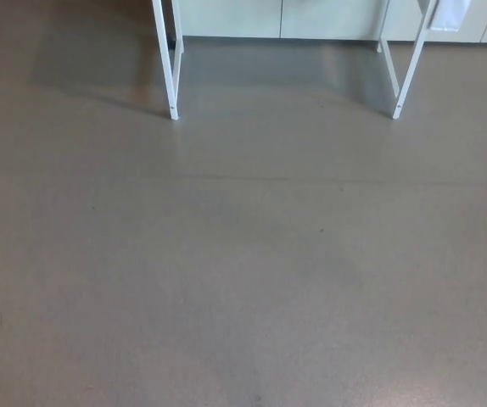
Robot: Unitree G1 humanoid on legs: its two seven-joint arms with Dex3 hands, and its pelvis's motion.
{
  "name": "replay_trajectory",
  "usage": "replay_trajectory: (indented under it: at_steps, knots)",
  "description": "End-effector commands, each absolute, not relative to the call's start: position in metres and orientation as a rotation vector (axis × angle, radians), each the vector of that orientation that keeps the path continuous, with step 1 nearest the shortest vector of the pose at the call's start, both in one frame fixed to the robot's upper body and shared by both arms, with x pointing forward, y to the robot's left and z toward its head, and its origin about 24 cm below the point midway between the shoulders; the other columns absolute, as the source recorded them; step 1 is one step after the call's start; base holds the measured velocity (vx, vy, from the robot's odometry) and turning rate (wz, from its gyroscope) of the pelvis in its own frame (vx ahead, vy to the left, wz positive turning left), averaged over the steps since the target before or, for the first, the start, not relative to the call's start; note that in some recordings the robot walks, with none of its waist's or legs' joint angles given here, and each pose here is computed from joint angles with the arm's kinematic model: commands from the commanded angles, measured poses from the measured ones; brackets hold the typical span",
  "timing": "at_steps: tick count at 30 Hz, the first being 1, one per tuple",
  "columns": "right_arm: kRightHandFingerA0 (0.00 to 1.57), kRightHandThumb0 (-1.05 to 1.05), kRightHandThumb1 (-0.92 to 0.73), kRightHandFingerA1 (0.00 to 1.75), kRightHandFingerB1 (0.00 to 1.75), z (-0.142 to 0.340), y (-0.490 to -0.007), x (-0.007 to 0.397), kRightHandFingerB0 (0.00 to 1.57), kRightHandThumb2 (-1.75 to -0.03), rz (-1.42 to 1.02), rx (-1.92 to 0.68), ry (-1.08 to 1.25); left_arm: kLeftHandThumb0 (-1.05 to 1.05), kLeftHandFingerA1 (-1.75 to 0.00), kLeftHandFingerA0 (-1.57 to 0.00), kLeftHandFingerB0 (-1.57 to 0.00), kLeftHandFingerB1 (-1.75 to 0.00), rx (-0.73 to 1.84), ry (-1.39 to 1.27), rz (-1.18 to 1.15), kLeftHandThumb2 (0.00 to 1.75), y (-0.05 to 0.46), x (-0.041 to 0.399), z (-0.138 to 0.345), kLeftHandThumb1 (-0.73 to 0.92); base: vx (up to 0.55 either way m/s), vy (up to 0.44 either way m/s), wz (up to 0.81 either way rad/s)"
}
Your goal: The robot walks towards a desk on which a file tray is kept in the middle and a toilet paper roll is kept on its right. The robot uses its right hand to hook on finger in the gap of the roll and grabs it, lifts it and places it on the tray.
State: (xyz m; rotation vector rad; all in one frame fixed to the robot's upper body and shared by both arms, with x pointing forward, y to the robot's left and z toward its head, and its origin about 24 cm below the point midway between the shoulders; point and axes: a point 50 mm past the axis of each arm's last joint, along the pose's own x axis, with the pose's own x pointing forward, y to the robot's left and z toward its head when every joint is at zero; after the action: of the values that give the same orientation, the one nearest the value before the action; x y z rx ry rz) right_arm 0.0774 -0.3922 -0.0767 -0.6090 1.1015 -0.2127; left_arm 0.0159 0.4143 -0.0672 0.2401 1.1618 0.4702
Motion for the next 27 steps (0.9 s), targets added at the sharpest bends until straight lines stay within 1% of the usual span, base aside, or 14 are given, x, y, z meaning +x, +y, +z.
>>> replay_trajectory:
  at_steps: [1,3,5,6,7,12,13,14,16,18,23,24,25,27]
  knots:
    - [0.00,-0.65,-0.46,0.41,0.21,-0.069,-0.399,0.079,0.00,-0.86,-0.205,-0.607,1.062,-0.75,-0.67,-0.10,-0.21,-0.62,0.197,1.078,0.441,0.91,0.418,0.020,-0.060,0.55,0.00,0.000,0.00]
    - [0.00,-0.65,-0.46,0.41,0.21,-0.068,-0.400,0.078,0.00,-0.86,-0.204,-0.611,1.064,-0.71,-0.63,-0.06,-0.17,-0.58,0.173,1.084,0.437,0.90,0.416,0.018,-0.060,0.58,0.00,0.000,0.00]
    - [0.00,-0.65,-0.46,0.41,0.21,-0.068,-0.401,0.078,0.00,-0.86,-0.203,-0.610,1.063,-0.78,-0.69,-0.11,-0.21,-0.63,0.201,1.098,0.433,0.93,0.417,0.018,-0.061,0.55,0.00,0.000,0.00]
    - [0.00,-0.65,-0.46,0.41,0.21,-0.068,-0.401,0.079,0.00,-0.86,-0.202,-0.613,1.061,-0.80,-0.84,-0.06,-0.23,-0.69,0.212,1.104,0.426,0.60,0.417,0.017,-0.062,0.75,0.00,0.000,0.00]
    - [0.00,-0.65,-0.46,0.41,0.21,-0.068,-0.401,0.080,0.00,-0.86,-0.202,-0.613,1.060,-0.83,-0.73,-0.15,-0.25,-0.66,0.238,1.116,0.420,0.95,0.417,0.017,-0.062,0.54,0.00,0.000,0.00]
    - [0.00,-0.65,-0.46,0.41,0.21,-0.067,-0.402,0.082,0.00,-0.86,-0.200,-0.616,1.057,-0.75,-0.65,-0.11,-0.21,-0.60,0.241,1.105,0.409,0.95,0.416,0.016,-0.061,0.57,0.00,0.000,0.00]
    - [0.00,-0.65,-0.46,0.41,0.21,-0.067,-0.402,0.082,0.00,-0.86,-0.200,-0.616,1.057,-0.76,-0.74,-0.08,-0.25,-0.58,0.252,1.107,0.405,0.61,0.416,0.015,-0.061,0.75,0.00,0.000,0.00]
    - [0.00,-0.65,-0.46,0.41,0.21,-0.067,-0.402,0.082,0.00,-0.86,-0.200,-0.616,1.057,-0.75,-0.65,-0.12,-0.22,-0.59,0.250,1.107,0.406,0.95,0.416,0.016,-0.060,0.57,0.00,0.000,0.00]
    - [0.00,-0.65,-0.46,0.41,0.21,-0.066,-0.403,0.078,0.00,-0.86,-0.199,-0.621,1.065,-0.74,-0.64,-0.09,-0.20,-0.59,0.214,1.114,0.409,0.93,0.414,0.011,-0.062,0.58,0.00,0.000,0.00]
    - [0.00,-0.65,-0.46,0.41,0.21,-0.066,-0.403,0.078,0.00,-0.86,-0.198,-0.621,1.065,-0.82,-0.73,-0.16,-0.24,-0.66,0.249,1.114,0.401,0.94,0.415,0.011,-0.063,0.55,0.00,0.000,0.00]
    - [0.00,-0.65,-0.46,0.41,0.21,-0.066,-0.404,0.078,0.00,-0.86,-0.197,-0.624,1.065,-0.70,-0.62,-0.10,-0.18,-0.55,0.241,1.105,0.382,0.91,0.413,0.010,-0.061,0.62,0.04,0.001,0.12]
    - [0.00,-0.65,-0.46,0.41,0.21,-0.066,-0.404,0.078,0.00,-0.86,-0.196,-0.624,1.065,-0.71,-0.69,-0.08,-0.24,-0.56,0.233,1.112,0.400,0.61,0.414,0.011,-0.062,0.77,0.00,0.000,0.00]
    - [0.00,-0.65,-0.46,0.41,0.21,-0.066,-0.403,0.078,0.00,-0.86,-0.196,-0.624,1.066,-0.73,-0.64,-0.12,-0.21,-0.59,0.234,1.116,0.407,0.93,0.414,0.011,-0.062,0.58,0.00,0.000,0.00]
    - [0.00,-0.65,-0.46,0.41,0.21,-0.067,-0.403,0.078,0.00,-0.86,-0.195,-0.624,1.067,-0.73,-0.64,-0.14,-0.23,-0.58,0.245,1.113,0.413,0.92,0.415,0.010,-0.062,0.57,0.00,0.000,0.00]
